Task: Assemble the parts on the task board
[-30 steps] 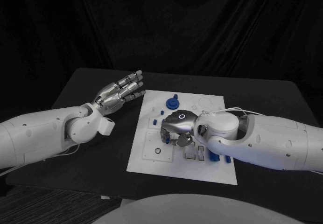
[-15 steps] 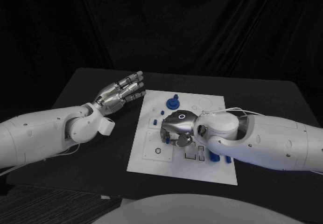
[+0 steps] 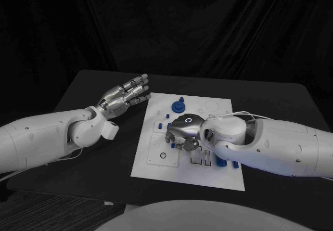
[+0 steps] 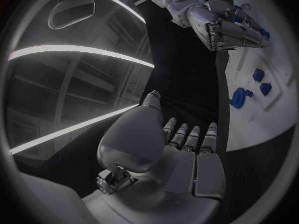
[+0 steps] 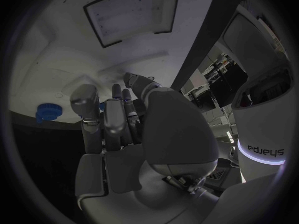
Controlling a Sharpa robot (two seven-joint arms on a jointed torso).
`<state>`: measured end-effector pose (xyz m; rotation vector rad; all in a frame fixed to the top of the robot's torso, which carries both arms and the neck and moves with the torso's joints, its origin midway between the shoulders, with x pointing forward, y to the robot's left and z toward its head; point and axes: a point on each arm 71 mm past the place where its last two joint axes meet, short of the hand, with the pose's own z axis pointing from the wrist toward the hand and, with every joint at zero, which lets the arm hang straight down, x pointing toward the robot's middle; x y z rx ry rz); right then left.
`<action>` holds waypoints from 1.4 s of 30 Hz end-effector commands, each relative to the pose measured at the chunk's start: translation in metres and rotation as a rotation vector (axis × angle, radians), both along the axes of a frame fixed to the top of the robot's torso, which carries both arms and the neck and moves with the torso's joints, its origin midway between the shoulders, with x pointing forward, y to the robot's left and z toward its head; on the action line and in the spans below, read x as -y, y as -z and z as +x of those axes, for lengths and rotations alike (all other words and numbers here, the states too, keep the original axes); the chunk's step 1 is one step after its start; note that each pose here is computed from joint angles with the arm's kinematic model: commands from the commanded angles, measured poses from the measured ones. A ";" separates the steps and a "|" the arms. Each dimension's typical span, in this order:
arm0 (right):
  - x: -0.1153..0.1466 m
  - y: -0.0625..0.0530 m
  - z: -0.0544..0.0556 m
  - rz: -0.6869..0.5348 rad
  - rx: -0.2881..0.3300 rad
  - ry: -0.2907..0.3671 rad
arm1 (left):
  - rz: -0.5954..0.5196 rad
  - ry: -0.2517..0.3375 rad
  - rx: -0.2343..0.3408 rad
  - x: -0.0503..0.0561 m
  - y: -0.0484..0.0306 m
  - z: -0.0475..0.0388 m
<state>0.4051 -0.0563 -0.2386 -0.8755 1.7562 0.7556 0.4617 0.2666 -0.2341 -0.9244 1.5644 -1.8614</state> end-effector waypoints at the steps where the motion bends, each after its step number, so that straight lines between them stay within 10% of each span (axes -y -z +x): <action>1: 0.002 0.003 0.000 -0.028 -0.004 0.029 | -0.017 0.013 -0.003 0.002 -0.0002 -0.0006; 18: 0.010 -0.002 0.000 0.024 0.018 0.036 | -0.016 0.016 -0.007 0.002 0.0006 -0.0004; 31: 0.070 -0.066 0.025 0.077 0.187 0.137 | -0.013 0.008 -0.006 0.000 0.0009 -0.0003; 42: 0.106 -0.055 0.041 -0.073 0.146 0.280 | -0.013 0.006 -0.005 0.001 0.0011 -0.0007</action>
